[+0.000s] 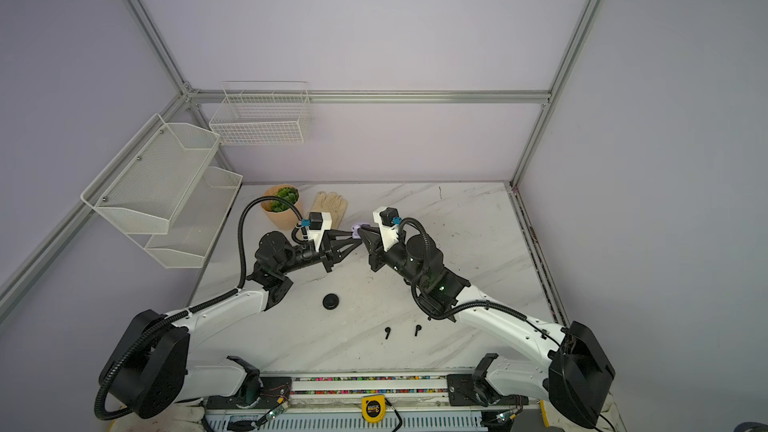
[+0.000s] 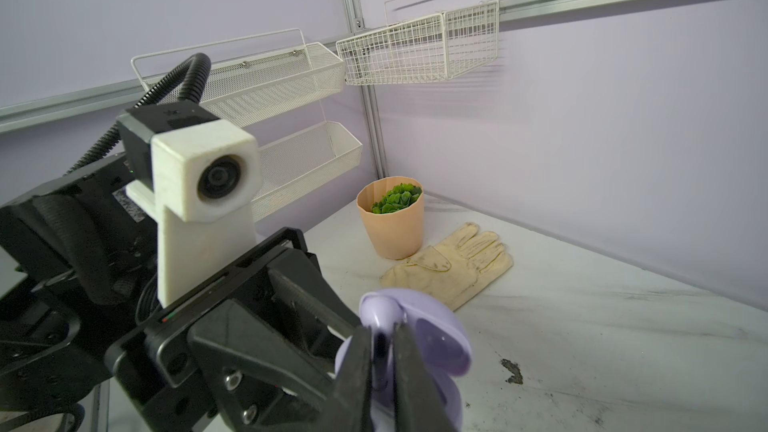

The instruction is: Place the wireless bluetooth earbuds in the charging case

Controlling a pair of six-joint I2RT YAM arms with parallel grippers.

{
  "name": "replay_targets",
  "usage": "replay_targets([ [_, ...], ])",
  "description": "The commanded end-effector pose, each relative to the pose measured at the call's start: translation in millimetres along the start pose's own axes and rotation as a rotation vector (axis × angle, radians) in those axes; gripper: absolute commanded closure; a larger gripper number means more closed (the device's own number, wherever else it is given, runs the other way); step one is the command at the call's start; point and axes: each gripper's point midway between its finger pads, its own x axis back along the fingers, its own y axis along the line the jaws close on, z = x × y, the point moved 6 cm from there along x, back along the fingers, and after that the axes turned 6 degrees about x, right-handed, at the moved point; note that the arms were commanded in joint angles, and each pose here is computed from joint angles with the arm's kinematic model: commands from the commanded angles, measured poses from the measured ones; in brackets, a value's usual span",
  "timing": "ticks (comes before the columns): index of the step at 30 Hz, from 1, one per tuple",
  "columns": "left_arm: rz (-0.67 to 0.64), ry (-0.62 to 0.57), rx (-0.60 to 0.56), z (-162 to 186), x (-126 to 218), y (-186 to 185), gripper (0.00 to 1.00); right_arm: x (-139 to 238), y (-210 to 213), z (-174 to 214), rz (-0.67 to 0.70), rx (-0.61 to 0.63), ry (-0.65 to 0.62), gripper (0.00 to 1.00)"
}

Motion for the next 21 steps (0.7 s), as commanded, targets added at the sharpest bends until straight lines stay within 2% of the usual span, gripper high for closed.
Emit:
replay_targets([
  [1,0.024,-0.115,-0.128,-50.6,-4.4,-9.3,1.00,5.8,0.1,-15.0,0.014,0.013,-0.027,0.80],
  [9,0.021,-0.101,-0.122,-47.7,-5.9,-7.0,1.00,8.4,1.9,-30.8,0.007,0.017,-0.040,0.71],
  [12,0.007,-0.078,-0.133,-43.8,-5.4,-5.8,1.00,13.4,3.0,-45.5,0.008,0.005,-0.008,0.67],
  [17,-0.018,-0.017,-0.129,-36.6,-5.1,-2.7,1.00,11.4,1.2,-49.5,0.047,-0.076,0.205,0.68],
  [21,-0.025,0.029,-0.128,-31.8,-3.7,-3.3,1.00,9.6,13.9,-47.2,-0.062,-0.040,0.360,0.74],
])
